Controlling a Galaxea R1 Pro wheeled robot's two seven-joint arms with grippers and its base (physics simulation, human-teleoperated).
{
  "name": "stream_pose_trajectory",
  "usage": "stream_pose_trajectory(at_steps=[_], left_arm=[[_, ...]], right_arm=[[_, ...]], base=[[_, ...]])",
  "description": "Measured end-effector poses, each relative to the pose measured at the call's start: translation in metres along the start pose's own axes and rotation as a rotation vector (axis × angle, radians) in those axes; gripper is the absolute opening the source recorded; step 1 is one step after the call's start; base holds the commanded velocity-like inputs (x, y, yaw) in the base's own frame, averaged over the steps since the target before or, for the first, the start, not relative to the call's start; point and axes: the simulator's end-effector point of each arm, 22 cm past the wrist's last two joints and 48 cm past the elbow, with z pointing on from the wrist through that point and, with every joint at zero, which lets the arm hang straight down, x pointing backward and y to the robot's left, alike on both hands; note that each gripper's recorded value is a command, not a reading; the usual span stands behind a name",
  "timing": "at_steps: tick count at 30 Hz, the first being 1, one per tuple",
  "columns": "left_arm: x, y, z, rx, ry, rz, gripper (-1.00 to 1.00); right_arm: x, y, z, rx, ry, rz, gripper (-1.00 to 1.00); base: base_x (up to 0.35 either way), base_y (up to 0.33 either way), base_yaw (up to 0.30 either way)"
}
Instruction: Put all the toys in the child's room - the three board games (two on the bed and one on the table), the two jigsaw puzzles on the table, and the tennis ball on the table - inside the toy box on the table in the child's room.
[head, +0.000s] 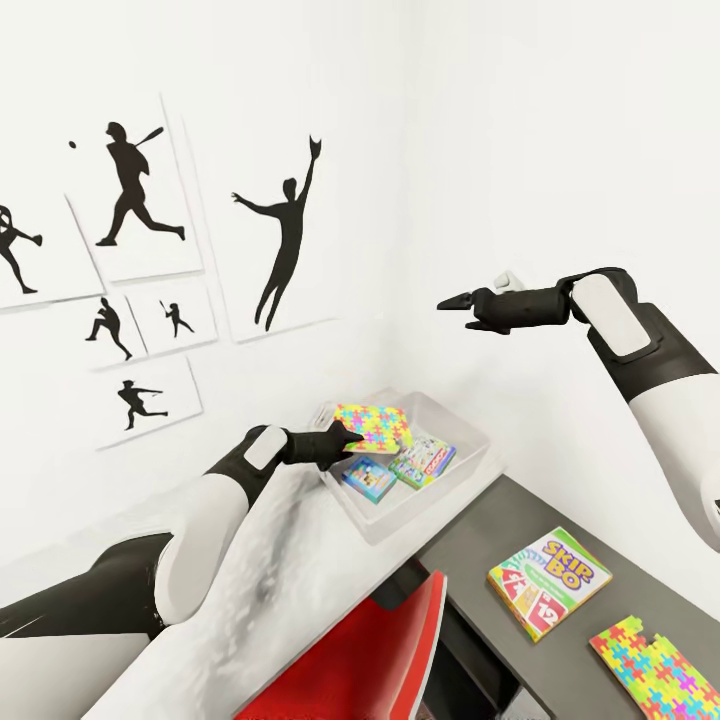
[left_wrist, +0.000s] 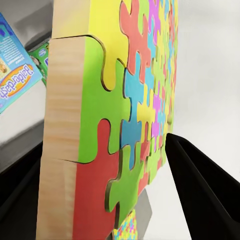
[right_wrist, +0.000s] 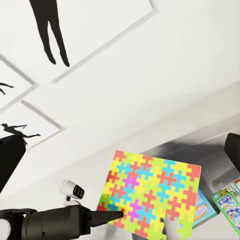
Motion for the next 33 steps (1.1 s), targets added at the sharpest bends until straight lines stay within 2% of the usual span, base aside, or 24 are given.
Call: stream_pose_trajectory(at_steps=[10,23,30,33], left_arm=[[-0.003,0.004,0.003,0.001,0.001,-0.002,-1.0],[-0.027,0.005,0.0,-0.027,-0.05,0.025,-1.0],[-0.026,0.01,0.004,-0.033,-0.043,0.027,-1.0],[-0.022,0.013,0.008,-0.043,-0.032,0.051,-1.0]], right_arm=[[0.006,-0.008,0.008,0.002,0.013,0.01,1.0],[0.016,-0.012,0.023,-0.006,0.033,0.022,1.0],[0.02,-0.017,0.029,-0.005,0.042,0.029,1.0],[0.022,-0.019,0.032,-0.004,0.046,0.032,1.0]], base=[[0.0,0.0,0.0],[0.0,0.0,0.0],[0.0,0.0,0.0],[0.0,0.0,0.0]])
